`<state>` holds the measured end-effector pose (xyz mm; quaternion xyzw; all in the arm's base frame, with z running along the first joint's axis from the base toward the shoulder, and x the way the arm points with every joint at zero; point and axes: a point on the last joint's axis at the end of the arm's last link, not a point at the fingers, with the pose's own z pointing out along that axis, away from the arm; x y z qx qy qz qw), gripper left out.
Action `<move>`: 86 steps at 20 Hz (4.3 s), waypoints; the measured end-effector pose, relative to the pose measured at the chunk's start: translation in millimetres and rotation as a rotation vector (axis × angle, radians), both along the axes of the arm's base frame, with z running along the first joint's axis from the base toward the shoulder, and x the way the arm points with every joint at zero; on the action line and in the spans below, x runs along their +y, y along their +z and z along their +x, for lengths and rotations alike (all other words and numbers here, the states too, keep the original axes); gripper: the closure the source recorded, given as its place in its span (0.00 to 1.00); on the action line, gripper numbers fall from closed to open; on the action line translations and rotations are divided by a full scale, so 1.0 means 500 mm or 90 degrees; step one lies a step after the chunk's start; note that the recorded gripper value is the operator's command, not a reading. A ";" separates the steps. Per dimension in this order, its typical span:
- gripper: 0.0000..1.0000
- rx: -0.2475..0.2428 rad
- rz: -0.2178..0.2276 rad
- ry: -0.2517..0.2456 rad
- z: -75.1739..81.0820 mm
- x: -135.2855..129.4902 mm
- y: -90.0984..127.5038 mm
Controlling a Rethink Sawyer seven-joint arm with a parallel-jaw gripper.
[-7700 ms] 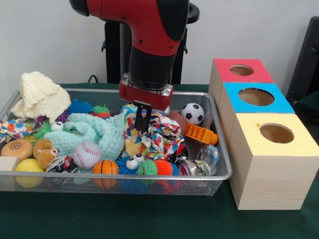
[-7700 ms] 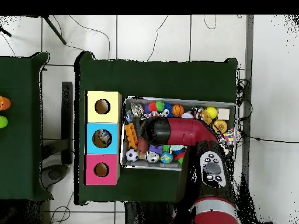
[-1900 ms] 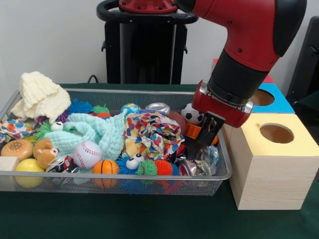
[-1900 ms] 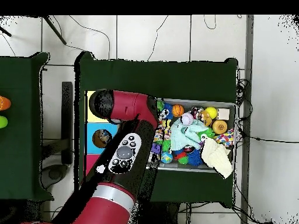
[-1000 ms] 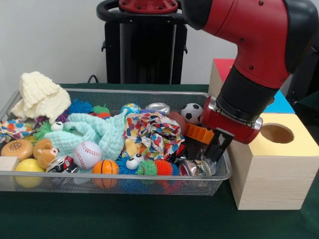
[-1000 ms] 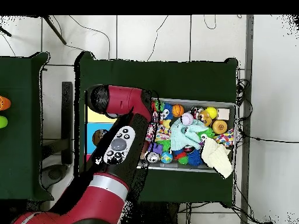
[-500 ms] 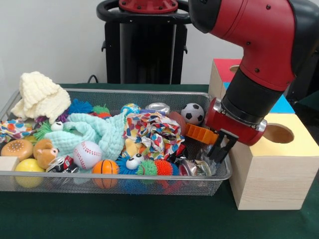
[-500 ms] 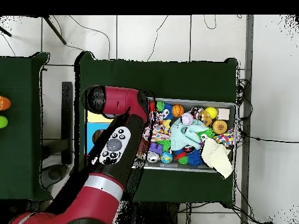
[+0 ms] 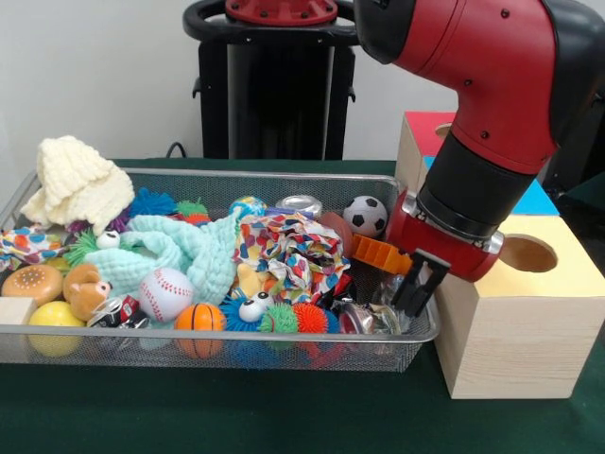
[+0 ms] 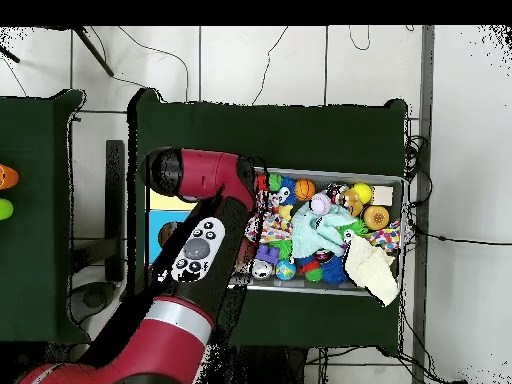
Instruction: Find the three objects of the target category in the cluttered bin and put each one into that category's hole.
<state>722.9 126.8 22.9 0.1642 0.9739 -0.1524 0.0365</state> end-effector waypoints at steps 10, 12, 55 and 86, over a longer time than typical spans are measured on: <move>1.00 -0.035 -0.005 0.012 0.015 -0.003 -0.001; 1.00 -0.044 -0.007 0.015 0.018 -0.003 -0.001; 0.00 -0.144 -0.050 0.057 0.001 -0.029 -0.039; 0.00 0.071 0.005 -0.110 -0.073 -0.171 -0.012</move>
